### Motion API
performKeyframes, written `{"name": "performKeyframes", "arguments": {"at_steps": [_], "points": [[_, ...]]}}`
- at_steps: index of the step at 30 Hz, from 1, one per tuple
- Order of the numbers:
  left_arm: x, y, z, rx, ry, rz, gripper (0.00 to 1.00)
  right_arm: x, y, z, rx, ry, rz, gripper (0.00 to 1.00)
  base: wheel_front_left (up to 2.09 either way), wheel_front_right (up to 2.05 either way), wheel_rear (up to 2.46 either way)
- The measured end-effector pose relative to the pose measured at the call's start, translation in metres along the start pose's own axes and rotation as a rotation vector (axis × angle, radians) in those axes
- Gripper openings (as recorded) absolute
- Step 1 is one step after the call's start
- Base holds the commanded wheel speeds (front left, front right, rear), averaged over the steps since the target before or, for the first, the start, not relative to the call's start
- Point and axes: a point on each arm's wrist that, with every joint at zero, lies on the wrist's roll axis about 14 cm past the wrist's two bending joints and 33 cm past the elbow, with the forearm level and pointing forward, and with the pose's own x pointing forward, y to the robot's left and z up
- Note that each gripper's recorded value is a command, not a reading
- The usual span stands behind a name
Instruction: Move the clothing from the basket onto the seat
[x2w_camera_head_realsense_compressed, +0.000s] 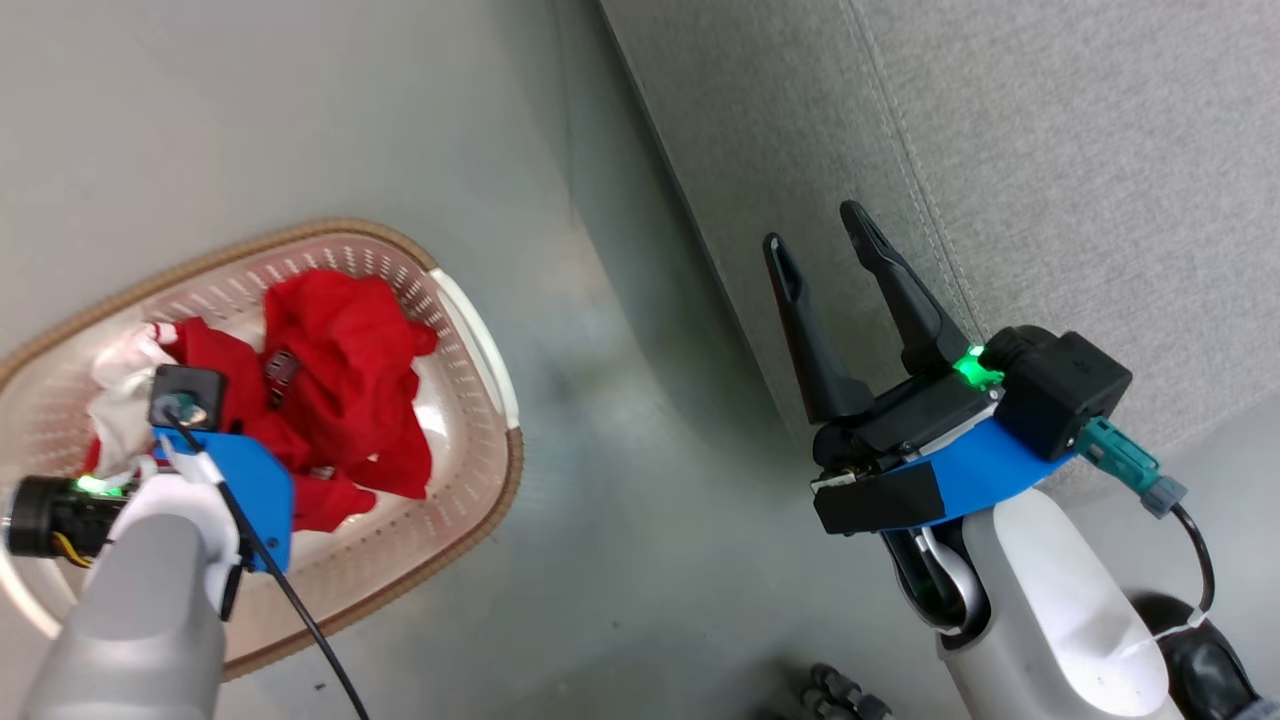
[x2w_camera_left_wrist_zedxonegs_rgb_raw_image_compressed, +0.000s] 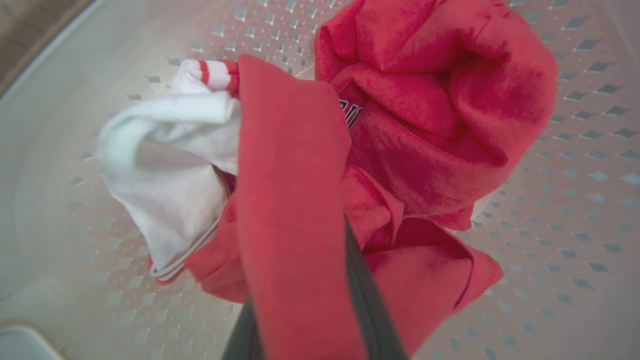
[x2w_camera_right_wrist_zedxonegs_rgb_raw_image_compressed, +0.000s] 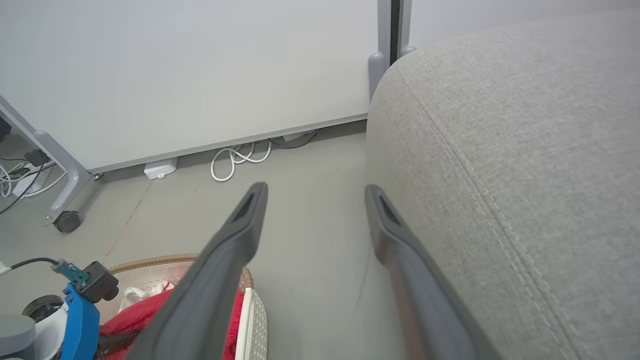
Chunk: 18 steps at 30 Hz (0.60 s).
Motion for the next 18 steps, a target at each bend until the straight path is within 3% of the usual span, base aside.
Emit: {"name": "performKeyframes", "arguments": {"at_steps": [9, 18], "points": [[-0.055, -0.019, 0.013, 0.004, -0.100, -0.005, 0.00, -0.017, 0.012, 0.034, -0.039, -0.077, 0.021, 1.00, 0.00, 0.00, 0.00], [-0.128, -0.035, 0.044, 0.021, -0.301, 0.021, 0.00, -0.049, 0.034, 0.076, -0.054, -0.183, 0.058, 1.00, 0.00, 0.00, 0.00]]}}
